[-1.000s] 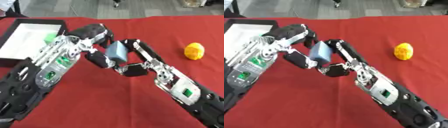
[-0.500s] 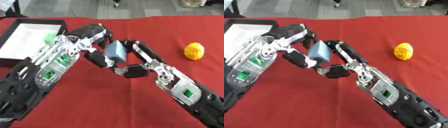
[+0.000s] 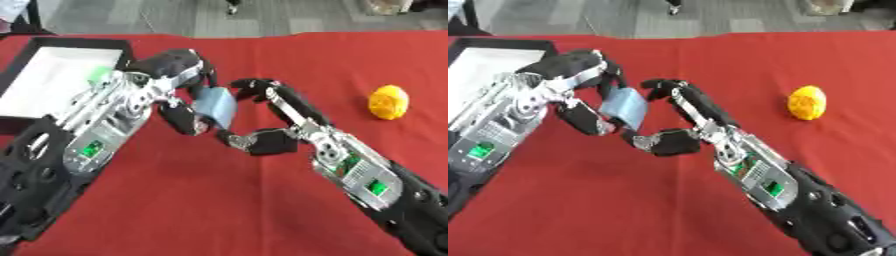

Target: Pick up the objects with one hand, pass them to the other hand, and then place them into the box on the other side of the table.

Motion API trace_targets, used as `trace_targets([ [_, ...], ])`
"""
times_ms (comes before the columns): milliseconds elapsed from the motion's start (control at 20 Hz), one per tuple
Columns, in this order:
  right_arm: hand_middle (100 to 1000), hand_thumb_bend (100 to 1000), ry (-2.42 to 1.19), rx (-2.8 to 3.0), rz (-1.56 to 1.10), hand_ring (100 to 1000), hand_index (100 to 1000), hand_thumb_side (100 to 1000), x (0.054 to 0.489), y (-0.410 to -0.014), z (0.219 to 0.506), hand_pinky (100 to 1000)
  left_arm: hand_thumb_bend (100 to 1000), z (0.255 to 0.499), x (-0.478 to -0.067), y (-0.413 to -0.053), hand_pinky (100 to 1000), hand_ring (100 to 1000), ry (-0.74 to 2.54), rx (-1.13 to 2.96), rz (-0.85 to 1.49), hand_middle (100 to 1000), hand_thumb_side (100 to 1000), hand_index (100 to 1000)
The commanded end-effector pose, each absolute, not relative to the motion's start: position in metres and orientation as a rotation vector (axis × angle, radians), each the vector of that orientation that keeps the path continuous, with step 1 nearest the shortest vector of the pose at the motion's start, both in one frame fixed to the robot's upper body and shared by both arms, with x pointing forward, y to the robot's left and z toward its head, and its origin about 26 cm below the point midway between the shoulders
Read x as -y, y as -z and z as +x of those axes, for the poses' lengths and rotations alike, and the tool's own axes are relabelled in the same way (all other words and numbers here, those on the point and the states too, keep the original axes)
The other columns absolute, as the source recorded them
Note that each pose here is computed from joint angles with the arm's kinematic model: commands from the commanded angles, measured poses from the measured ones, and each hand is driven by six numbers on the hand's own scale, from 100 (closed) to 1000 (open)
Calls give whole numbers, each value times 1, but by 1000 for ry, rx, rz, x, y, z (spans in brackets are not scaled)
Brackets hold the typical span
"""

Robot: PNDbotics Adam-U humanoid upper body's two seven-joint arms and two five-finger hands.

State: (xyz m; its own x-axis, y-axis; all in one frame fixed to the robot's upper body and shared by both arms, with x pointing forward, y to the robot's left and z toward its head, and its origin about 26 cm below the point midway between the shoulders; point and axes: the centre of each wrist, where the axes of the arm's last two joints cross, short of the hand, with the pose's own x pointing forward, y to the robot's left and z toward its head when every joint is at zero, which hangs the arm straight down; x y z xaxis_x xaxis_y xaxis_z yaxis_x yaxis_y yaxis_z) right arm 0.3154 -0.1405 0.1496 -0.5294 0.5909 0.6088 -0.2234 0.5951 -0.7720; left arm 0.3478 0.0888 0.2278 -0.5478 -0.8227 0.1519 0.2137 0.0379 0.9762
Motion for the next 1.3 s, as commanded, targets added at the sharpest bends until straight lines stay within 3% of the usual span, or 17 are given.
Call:
trace_targets([
  [50,705,492,-1048,1880,-346,824,881,439,145,-158,316,809,100,348,-98,-239,684,563,1616,1529,697,381,100,400],
  [950,703,470,-1056,1856,-346,823,878,434,149,-154,314,809,100,342,-162,-280,684,558,1371,1605,950,384,100,403],
  [1300,705,456,-1057,1893,-344,822,877,416,152,-166,308,809,100,363,-214,-304,687,558,1182,1525,1126,387,100,401],
])
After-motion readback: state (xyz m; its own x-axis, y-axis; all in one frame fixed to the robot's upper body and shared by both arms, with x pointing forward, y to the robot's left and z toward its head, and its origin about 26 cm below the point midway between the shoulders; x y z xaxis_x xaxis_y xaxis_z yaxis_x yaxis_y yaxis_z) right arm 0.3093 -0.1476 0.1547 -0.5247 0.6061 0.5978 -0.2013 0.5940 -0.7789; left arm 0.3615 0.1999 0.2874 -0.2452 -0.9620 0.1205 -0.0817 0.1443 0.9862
